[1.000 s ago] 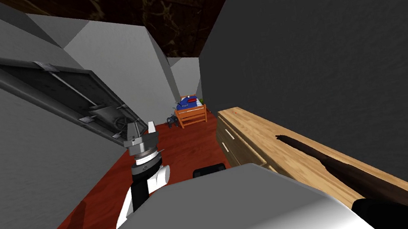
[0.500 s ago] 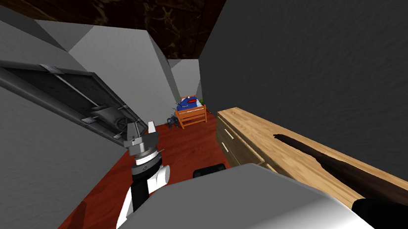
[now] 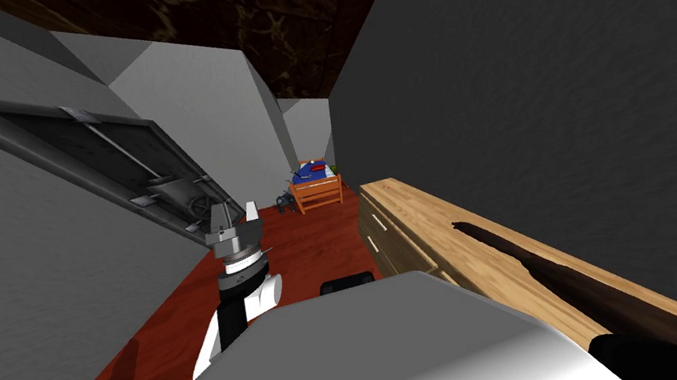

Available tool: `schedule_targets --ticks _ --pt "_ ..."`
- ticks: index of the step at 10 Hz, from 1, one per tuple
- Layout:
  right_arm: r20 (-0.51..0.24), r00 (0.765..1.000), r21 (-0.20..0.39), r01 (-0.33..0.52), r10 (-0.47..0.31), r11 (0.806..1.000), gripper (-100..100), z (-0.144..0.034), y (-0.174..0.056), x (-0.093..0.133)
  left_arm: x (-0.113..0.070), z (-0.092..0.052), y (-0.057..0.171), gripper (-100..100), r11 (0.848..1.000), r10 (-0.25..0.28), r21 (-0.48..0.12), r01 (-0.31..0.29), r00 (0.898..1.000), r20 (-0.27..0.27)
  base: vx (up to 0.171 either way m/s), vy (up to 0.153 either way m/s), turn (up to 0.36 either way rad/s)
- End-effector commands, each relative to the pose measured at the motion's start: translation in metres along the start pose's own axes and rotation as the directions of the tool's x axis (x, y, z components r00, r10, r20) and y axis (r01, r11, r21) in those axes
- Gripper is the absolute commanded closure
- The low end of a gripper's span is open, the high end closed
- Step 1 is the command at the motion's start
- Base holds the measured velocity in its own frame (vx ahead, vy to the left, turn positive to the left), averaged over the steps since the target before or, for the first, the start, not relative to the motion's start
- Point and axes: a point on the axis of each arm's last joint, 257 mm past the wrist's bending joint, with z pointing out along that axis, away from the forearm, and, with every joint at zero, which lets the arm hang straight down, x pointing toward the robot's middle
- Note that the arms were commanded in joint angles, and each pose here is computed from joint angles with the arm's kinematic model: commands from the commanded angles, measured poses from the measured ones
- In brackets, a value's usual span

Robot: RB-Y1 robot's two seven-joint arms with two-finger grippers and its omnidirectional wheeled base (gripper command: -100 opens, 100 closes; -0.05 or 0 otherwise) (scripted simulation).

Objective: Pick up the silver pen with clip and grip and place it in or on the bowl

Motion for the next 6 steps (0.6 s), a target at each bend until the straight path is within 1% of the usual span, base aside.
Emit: schedule_targets --ticks 1,2,4,5,6 --pt "0.001 1.000 -0.001 0.005 -0.005 1.000 -100 -0.013 -0.002 -0.002 0.000 0.000 0.000 0 1.000 0.000 0.000 0.000 1.000 0.000 0.008 -0.004 -0.020" --pt "0.000 1.000 0.001 0.010 -0.010 1.000 -100 -0.025 -0.003 -0.005 0.000 0.000 0.000 0 1.000 0.000 0.000 0.000 1.000 0.000 0.007 -0.004 -0.029" --pt "-0.001 1.000 0.002 0.016 -0.016 1.000 -100 -0.037 -0.004 -0.007 0.000 0.000 0.000 0 1.000 0.000 0.000 0.000 1.000 0.000 0.006 -0.003 -0.018" --pt "-0.001 1.000 0.003 0.013 -0.013 1.000 -100 -0.034 -0.004 -0.006 0.000 0.000 0.000 0 1.000 0.000 0.000 0.000 1.000 0.000 0.000 0.000 0.000" --pt "0.000 1.000 0.001 0.014 -0.014 1.000 0 -0.035 -0.003 -0.006 0.000 0.000 0.000 0 1.000 0.000 0.000 0.000 1.000 0.000 0.000 0.000 0.000"
